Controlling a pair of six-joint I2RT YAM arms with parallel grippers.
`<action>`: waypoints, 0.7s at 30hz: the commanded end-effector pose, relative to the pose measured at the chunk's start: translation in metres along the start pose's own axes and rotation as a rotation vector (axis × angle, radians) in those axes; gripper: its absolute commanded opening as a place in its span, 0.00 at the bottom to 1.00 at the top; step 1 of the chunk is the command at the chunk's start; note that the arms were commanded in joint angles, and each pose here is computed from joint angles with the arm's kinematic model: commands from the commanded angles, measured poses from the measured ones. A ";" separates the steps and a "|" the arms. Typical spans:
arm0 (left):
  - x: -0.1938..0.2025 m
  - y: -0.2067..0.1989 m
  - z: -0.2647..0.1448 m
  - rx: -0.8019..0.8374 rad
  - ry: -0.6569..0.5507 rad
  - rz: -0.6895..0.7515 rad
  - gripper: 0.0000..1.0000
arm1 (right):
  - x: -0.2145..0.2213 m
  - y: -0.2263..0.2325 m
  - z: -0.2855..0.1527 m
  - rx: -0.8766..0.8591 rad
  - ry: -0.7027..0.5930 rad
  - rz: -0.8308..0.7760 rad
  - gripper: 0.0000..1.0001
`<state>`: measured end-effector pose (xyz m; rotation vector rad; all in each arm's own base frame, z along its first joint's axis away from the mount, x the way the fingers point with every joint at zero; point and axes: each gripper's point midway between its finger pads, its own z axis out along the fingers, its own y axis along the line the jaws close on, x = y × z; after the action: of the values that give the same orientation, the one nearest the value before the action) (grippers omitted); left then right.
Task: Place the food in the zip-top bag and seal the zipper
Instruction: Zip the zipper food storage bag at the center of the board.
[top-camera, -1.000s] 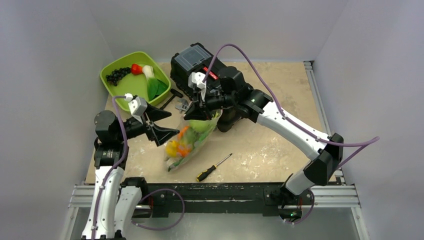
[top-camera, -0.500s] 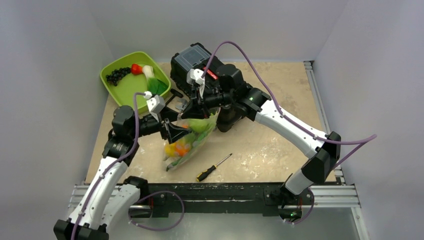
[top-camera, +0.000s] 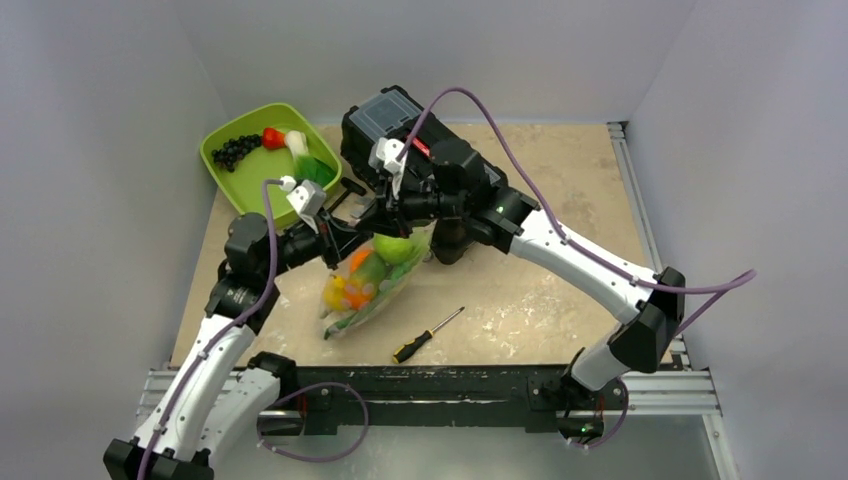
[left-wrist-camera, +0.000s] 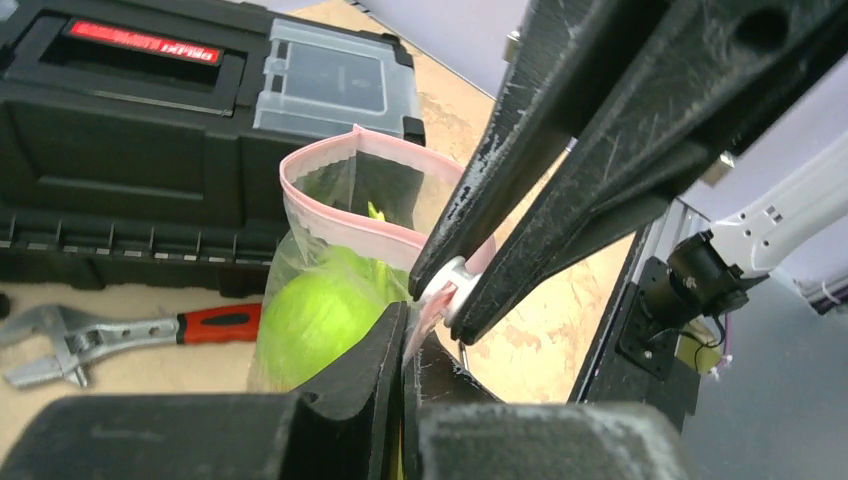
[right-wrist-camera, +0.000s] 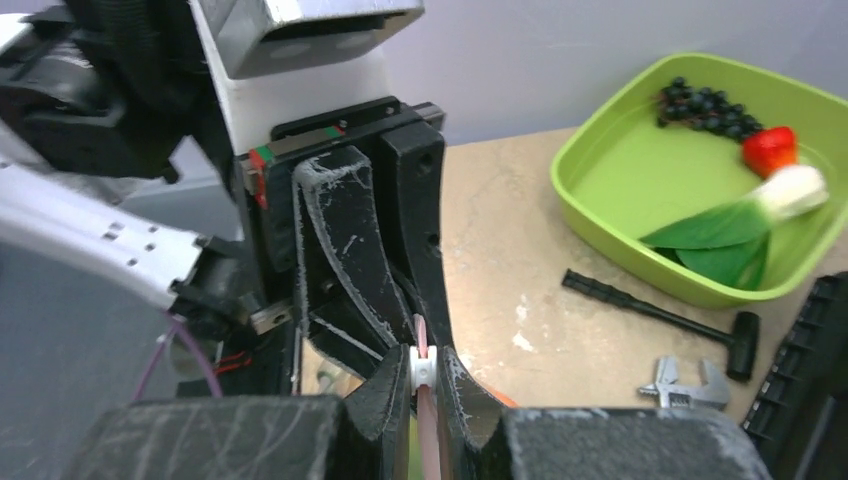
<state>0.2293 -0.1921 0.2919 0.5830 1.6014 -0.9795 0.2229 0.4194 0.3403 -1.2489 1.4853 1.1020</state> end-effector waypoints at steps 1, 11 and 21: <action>-0.028 0.002 -0.019 -0.121 -0.070 -0.023 0.00 | -0.015 -0.025 -0.021 0.273 -0.062 -0.005 0.00; -0.039 -0.007 -0.047 -0.031 -0.126 -0.091 0.00 | -0.009 0.000 -0.040 0.199 -0.072 0.005 0.00; -0.044 -0.046 -0.051 0.139 -0.105 -0.010 0.04 | -0.026 0.022 -0.021 0.041 -0.109 0.073 0.00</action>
<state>0.1916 -0.1628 0.3258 0.4896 1.5446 -1.1151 0.2074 0.4024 0.3479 -1.1096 1.5300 1.0884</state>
